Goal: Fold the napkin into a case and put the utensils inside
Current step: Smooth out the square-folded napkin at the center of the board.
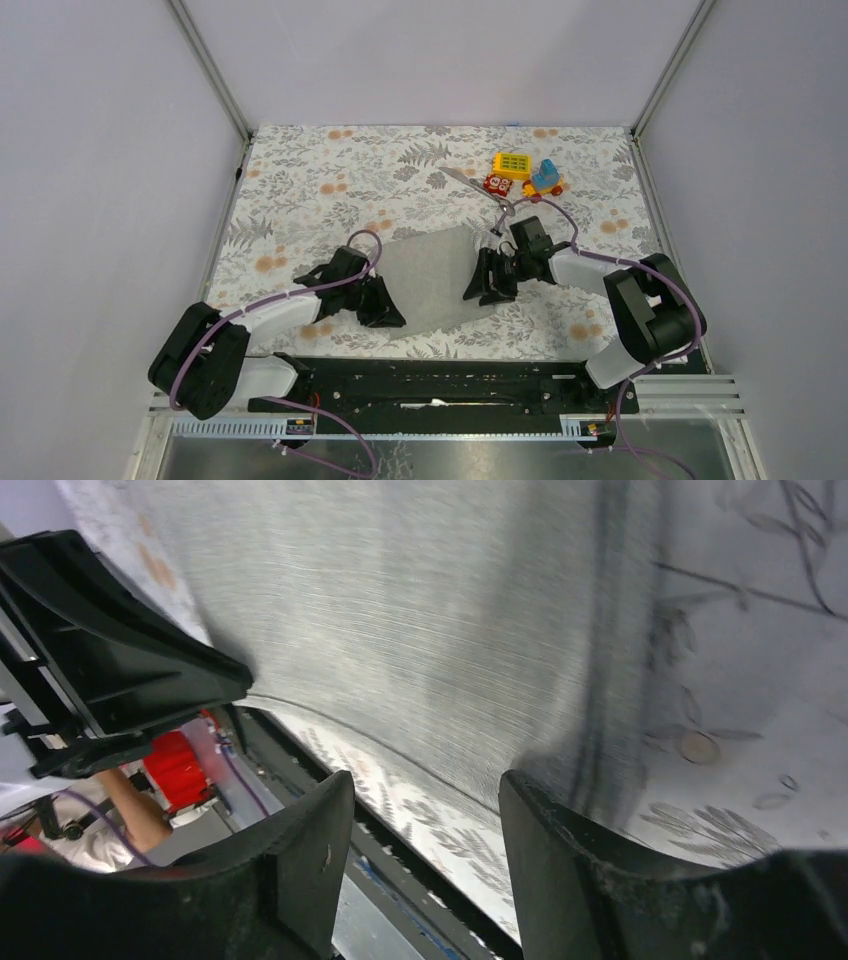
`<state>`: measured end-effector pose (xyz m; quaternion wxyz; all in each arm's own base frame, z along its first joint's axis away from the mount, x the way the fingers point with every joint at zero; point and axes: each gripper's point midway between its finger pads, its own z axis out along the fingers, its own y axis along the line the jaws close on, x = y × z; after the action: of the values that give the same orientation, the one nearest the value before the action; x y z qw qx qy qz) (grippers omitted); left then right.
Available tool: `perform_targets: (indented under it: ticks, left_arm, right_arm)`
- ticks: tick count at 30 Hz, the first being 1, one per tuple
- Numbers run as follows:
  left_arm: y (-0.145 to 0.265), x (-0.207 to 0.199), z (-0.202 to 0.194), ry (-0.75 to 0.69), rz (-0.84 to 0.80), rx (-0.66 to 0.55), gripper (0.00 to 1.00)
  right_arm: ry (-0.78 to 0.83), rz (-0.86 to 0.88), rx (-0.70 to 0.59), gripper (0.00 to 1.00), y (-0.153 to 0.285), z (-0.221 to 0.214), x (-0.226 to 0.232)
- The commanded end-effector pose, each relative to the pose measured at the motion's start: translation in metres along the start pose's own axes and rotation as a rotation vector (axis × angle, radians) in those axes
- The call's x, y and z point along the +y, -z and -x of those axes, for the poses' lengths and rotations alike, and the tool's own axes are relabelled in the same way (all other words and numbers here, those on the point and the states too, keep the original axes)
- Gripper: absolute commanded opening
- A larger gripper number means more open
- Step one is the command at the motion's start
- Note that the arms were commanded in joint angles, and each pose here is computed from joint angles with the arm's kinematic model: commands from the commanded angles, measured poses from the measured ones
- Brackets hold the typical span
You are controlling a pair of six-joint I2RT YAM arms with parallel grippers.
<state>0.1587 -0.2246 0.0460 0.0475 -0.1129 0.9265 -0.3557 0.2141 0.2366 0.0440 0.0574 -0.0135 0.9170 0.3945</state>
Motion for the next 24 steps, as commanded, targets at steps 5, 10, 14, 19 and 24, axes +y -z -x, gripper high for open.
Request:
perform_targets:
  ticks: [5, 10, 14, 19, 24]
  left_arm:
    - [-0.017, 0.027, -0.020, 0.023, -0.062, 0.016, 0.22]
    - [0.009, -0.018, -0.001, -0.060, -0.153, -0.046, 0.39]
    - [0.035, -0.032, 0.044, -0.057, -0.135, -0.156, 0.30]
    - [0.040, -0.035, 0.102, 0.018, -0.169, -0.238, 0.16]
    - [0.010, -0.014, 0.133, 0.033, -0.091, -0.265, 0.11]
  right_arm:
    - [0.089, -0.139, -0.049, 0.68, 0.002, 0.004, -0.020]
    - [0.173, -0.071, -0.062, 0.74, 0.001, 0.013, 0.038]
    - [0.143, 0.149, -0.074, 0.73, -0.014, 0.013, 0.089]
    - [0.053, 0.305, -0.008, 0.52, -0.050, -0.004, 0.121]
    - [0.041, 0.373, 0.074, 0.40, -0.088, -0.036, 0.135]
